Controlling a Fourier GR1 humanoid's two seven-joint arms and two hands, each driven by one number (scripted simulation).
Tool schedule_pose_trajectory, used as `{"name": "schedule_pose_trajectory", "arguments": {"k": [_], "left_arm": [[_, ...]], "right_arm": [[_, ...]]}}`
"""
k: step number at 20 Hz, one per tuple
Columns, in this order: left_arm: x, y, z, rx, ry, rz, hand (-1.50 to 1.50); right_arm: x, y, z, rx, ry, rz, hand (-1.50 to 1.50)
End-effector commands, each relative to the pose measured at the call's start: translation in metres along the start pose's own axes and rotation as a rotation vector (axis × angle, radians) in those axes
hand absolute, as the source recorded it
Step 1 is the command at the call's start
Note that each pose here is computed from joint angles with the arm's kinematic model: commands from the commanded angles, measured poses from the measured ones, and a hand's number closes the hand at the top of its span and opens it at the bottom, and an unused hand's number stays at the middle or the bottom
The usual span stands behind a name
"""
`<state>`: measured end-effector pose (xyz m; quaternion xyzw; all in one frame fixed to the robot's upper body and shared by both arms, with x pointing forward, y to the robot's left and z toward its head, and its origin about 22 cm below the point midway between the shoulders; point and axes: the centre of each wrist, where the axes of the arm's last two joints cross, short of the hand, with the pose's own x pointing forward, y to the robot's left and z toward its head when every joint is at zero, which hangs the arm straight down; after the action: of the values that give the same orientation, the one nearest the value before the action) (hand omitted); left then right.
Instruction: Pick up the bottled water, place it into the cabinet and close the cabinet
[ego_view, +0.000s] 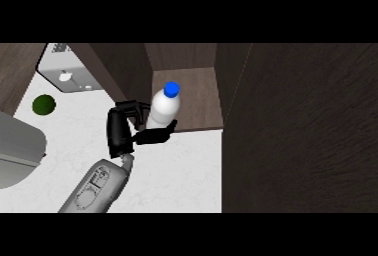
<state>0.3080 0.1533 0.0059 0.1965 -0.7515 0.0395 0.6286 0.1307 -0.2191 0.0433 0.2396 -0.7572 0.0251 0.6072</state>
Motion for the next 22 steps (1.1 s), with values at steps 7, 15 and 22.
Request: {"name": "schedule_pose_trajectory", "arguments": {"k": [7,15,22], "left_arm": [[0.014,-0.009,-0.069,0.021,-0.047,-0.192,-1.5],[0.01,-0.006,-0.065,0.048,-0.004,-0.225,-1.5],[0.012,0.0,-0.062,0.047,-0.011,-0.193,-1.5]], "right_arm": [[-0.005,0.001,-0.003,0.015,-0.001,-0.007,-1.5],[-0.013,0.002,-0.006,0.02,-0.006,-0.012,-1.5],[-0.003,-0.002,0.0,0.016,-0.012,0.005,-1.5]]}}
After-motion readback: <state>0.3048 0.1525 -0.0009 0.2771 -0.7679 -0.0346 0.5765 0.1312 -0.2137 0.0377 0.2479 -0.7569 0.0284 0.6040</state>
